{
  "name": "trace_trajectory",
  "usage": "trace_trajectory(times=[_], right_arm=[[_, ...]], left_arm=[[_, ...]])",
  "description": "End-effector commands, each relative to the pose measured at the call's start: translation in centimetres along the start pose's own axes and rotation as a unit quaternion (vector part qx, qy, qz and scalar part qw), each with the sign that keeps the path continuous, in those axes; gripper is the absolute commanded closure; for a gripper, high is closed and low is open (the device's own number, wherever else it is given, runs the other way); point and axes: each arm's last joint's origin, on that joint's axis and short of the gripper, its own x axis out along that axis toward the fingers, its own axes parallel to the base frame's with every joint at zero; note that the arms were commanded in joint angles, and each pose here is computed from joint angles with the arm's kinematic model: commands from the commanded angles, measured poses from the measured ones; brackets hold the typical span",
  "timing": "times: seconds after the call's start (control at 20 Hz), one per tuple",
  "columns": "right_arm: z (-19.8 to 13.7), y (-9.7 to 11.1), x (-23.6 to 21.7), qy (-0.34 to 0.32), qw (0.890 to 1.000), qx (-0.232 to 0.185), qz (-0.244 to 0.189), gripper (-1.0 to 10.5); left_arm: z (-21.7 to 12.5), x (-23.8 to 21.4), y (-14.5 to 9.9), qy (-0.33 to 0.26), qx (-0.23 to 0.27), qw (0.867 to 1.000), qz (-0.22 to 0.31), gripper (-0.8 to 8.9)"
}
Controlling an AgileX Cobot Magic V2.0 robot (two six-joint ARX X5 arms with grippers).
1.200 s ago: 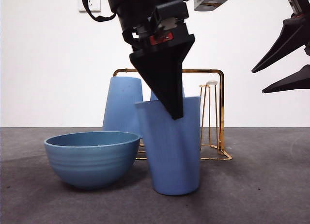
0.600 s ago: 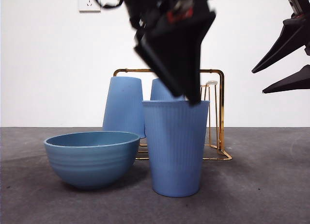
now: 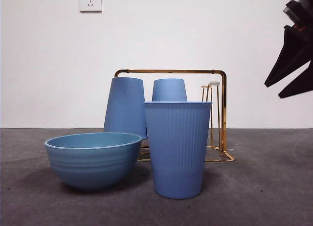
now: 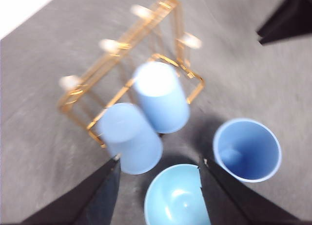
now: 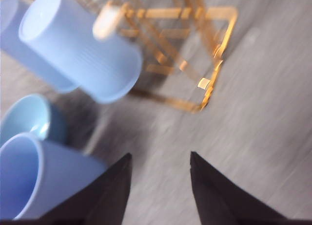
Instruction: Right arm lift cup from the cupboard, then place it on the right of the bowl
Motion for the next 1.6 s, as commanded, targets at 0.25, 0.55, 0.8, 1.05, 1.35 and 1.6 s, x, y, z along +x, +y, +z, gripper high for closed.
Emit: trace_trajectory(times=[0.25, 0.55, 0.8, 1.05, 1.35, 1.6], right_arm=[[0.9, 2.0, -1.4, -0.057, 0.995, -0.086, -0.009, 6.7], [0.7, 2.2, -1.3, -0.05, 0.995, -0.085, 0.002, 6.7], [0.7, 2.4, -1.3, -0.049, 0.994, -0.09, 0.027, 9.5], [1.0, 2.5, -1.4, -0.063, 0.994, -0.089, 0.029, 9.3], [1.1, 2.5, -1.4, -0.065, 0.993, -0.09, 0.03, 9.3], [1.1, 2.5, -1.5, -0.066, 0.993, -0.091, 0.029, 9.3]], left_arm=[[-7.3, 0.6, 4.2, 0.033, -0.115, 0.993, -0.002, 5.65], [-10.4, 1.5, 5.0, 0.063, -0.152, 0.986, 0.009, 5.66], [-10.5, 1.5, 5.0, 0.068, -0.152, 0.986, 0.008, 8.21], [-10.6, 1.4, 4.9, 0.075, -0.157, 0.985, 0.005, 8.06], [-10.5, 1.4, 4.9, 0.074, -0.139, 0.987, 0.01, 8.06], [-14.3, -0.3, 4.6, -0.145, -0.143, 0.968, 0.148, 8.06]])
